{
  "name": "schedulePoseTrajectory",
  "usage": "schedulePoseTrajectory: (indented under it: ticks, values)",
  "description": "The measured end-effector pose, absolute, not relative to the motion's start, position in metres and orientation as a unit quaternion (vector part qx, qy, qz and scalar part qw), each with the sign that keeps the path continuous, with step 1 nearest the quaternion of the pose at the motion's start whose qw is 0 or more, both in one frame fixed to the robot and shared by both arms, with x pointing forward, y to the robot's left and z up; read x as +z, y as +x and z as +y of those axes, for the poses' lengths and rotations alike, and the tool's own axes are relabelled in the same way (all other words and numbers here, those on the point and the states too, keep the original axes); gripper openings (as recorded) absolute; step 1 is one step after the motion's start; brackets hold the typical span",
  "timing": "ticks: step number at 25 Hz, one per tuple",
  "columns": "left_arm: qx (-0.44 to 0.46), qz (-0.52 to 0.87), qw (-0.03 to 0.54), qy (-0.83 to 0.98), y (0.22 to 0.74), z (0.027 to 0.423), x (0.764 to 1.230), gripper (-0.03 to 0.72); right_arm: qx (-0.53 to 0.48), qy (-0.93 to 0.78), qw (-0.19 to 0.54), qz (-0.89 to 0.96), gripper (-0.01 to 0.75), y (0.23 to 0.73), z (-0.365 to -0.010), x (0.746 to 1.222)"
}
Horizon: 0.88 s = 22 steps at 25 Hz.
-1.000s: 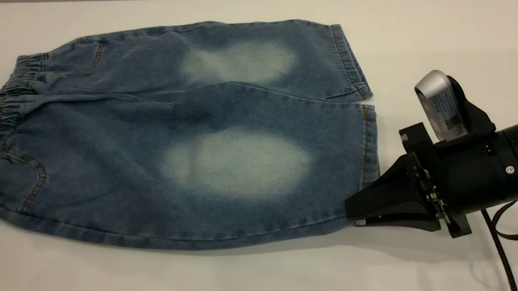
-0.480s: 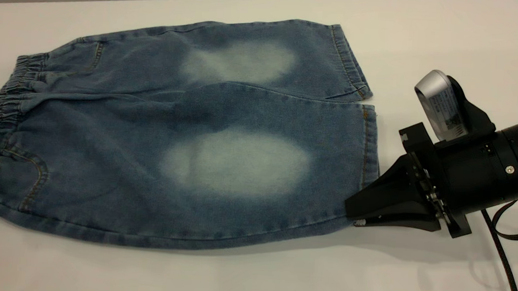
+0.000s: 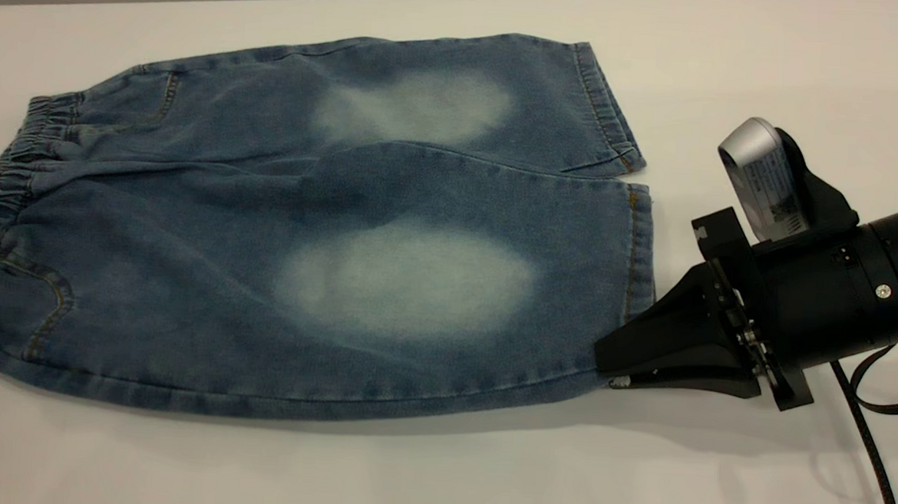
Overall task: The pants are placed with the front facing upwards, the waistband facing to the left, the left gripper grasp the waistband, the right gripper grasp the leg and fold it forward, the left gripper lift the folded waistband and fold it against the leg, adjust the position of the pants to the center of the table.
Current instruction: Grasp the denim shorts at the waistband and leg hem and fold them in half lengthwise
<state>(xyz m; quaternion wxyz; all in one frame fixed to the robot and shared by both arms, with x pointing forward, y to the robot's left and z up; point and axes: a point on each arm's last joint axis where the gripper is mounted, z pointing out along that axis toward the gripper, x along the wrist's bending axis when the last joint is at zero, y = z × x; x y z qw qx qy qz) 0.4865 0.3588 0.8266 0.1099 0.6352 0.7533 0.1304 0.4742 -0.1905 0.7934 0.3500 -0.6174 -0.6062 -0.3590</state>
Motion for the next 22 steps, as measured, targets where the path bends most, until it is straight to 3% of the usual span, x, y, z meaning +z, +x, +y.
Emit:
schedulePoseTrajectory:
  ticks: [11, 22]
  values:
    - [0.106, 0.750, 0.080, 0.648, 0.482, 0.343, 0.834, 0.109, -0.378, -0.612, 0.336, -0.608, 0.018, 0.480, -0.190, 0.805]
    - [0.160, 0.736, 0.125, 0.645, 0.488, 0.337, 0.876, 0.109, -0.419, -0.589, 0.301, -0.622, 0.018, 0.490, -0.189, 0.836]
